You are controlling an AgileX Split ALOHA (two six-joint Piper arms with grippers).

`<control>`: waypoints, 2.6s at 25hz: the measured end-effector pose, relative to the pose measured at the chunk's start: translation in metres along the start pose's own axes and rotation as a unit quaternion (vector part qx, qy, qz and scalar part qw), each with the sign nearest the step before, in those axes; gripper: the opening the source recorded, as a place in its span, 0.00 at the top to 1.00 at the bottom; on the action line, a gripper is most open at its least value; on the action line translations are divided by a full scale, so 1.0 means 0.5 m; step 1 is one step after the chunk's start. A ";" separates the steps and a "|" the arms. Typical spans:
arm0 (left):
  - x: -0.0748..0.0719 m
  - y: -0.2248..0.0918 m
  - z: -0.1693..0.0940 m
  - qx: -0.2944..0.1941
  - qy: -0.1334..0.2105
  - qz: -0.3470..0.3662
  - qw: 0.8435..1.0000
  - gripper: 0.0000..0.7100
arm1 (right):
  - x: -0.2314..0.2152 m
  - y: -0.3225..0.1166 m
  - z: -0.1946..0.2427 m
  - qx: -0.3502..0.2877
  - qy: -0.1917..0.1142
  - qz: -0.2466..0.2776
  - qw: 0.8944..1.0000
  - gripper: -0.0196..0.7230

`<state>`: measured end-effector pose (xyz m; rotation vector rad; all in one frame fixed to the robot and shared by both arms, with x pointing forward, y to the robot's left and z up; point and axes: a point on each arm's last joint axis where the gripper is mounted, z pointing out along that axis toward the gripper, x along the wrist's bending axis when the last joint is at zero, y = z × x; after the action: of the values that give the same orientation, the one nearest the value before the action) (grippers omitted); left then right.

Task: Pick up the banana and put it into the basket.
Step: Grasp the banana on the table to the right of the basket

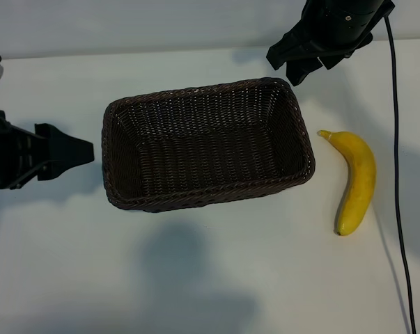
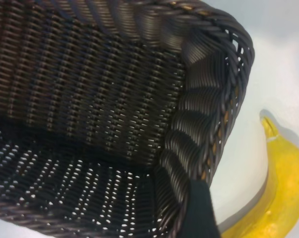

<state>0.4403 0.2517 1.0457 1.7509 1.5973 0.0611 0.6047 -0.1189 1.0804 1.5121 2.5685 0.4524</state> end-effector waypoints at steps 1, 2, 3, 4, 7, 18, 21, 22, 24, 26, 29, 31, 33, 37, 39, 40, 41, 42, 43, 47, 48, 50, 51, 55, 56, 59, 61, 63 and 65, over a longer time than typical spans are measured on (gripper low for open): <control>-0.002 0.001 0.000 -0.003 -0.005 0.000 1.000 0.15 | -0.001 0.000 0.000 0.000 -0.002 0.005 1.000 0.25; -0.002 0.001 0.000 -0.004 -0.006 0.002 1.000 0.15 | -0.003 0.000 0.000 0.000 -0.007 0.008 1.000 0.25; -0.002 0.002 0.000 -0.005 -0.006 0.003 1.000 0.15 | -0.005 0.000 0.000 0.001 -0.013 0.013 1.000 0.25; -0.002 0.002 0.000 -0.007 -0.005 0.004 1.000 0.15 | -0.008 -0.001 0.000 0.001 -0.022 0.015 1.000 0.25; -0.001 0.003 0.000 -0.009 -0.004 0.004 1.000 0.15 | -0.035 -0.002 -0.002 0.002 -0.053 0.030 0.998 0.25; 0.003 0.006 0.000 -0.017 0.010 0.014 1.000 0.15 | -0.146 -0.086 0.073 0.096 -0.075 0.099 0.988 0.25; 0.005 0.006 0.000 -0.016 0.013 0.017 1.000 0.15 | -0.142 -0.108 0.096 0.123 -0.066 0.103 0.985 0.25; 0.005 0.006 0.000 -0.016 0.014 0.018 1.000 0.15 | -0.140 -0.111 0.099 0.125 -0.061 0.105 0.985 0.25; 0.005 0.006 0.000 -0.016 0.015 0.019 1.000 0.15 | -0.134 -0.115 0.099 0.127 -0.049 0.111 0.984 0.25; 0.006 0.006 0.000 -0.015 0.017 0.021 1.000 0.15 | -0.131 -0.117 0.081 0.117 -0.048 0.106 0.986 0.25; 0.008 0.005 0.000 -0.014 0.022 0.026 0.999 0.15 | -0.125 -0.120 0.008 0.072 -0.060 0.101 0.990 0.25; 0.008 0.006 0.000 -0.015 0.024 0.027 0.999 0.15 | -0.122 -0.128 -0.046 0.042 -0.076 0.095 0.992 0.25; 0.009 0.007 0.000 -0.017 0.025 0.027 0.999 0.15 | -0.119 -0.134 -0.082 0.021 -0.085 0.092 0.992 0.25; 0.009 0.007 0.000 -0.019 0.025 0.027 0.999 0.15 | -0.110 -0.153 -0.061 0.039 -0.065 0.095 0.993 0.25; 0.009 0.007 0.000 -0.019 0.025 0.027 0.999 0.15 | -0.105 -0.168 -0.035 0.055 -0.050 0.098 0.992 0.25; 0.009 0.007 0.000 -0.019 0.025 0.027 0.999 0.15 | -0.103 -0.175 -0.022 0.059 -0.044 0.099 0.992 0.25; 0.009 0.007 0.000 -0.019 0.025 0.027 0.999 0.15 | -0.102 -0.181 -0.010 0.060 -0.039 0.099 0.993 0.25; 0.009 0.007 0.000 -0.019 0.025 0.027 0.999 0.15 | -0.100 -0.187 0.002 0.061 -0.035 0.098 0.993 0.25; 0.009 0.007 0.000 -0.018 0.025 0.027 0.999 0.15 | -0.100 -0.190 0.011 0.057 -0.033 0.098 0.993 0.25; 0.009 0.007 0.000 -0.018 0.025 0.027 0.999 0.15 | -0.099 -0.194 0.037 0.030 -0.027 0.100 0.994 0.22; 0.009 0.007 0.000 -0.018 0.025 0.027 0.999 0.15 | -0.099 -0.195 0.043 0.025 -0.027 0.100 0.994 0.20; 0.009 0.007 0.000 -0.018 0.025 0.028 0.999 0.15 | -0.100 -0.194 0.054 0.024 -0.026 0.102 0.994 0.19; 0.009 0.007 0.000 -0.018 0.025 0.028 0.999 0.15 | -0.101 -0.193 0.063 0.026 -0.026 0.102 0.994 0.19; 0.009 0.007 0.000 -0.018 0.025 0.028 0.999 0.15 | -0.105 -0.190 0.096 0.039 -0.023 0.105 0.993 0.19; 0.009 0.007 0.000 -0.018 0.025 0.028 0.999 0.15 | -0.106 -0.189 0.104 0.042 -0.021 0.107 0.993 0.19; 0.009 0.007 0.000 -0.018 0.025 0.028 0.999 0.15 | -0.108 -0.190 0.132 0.059 -0.018 0.109 0.992 0.19; 0.009 0.007 0.000 -0.018 0.025 0.028 0.999 0.15 | -0.110 -0.191 0.150 0.071 -0.017 0.109 0.991 0.19; 0.009 0.007 0.000 -0.018 0.025 0.028 0.999 0.15 | -0.112 -0.193 0.170 0.081 -0.017 0.109 0.991 0.19; 0.009 0.007 0.000 -0.018 0.025 0.028 0.999 0.15 | -0.114 -0.194 0.185 0.089 -0.016 0.109 0.990 0.19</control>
<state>0.4441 0.2559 1.0457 1.7778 1.5742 0.1615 0.5758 -0.1948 0.9593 1.8557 2.4863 0.2219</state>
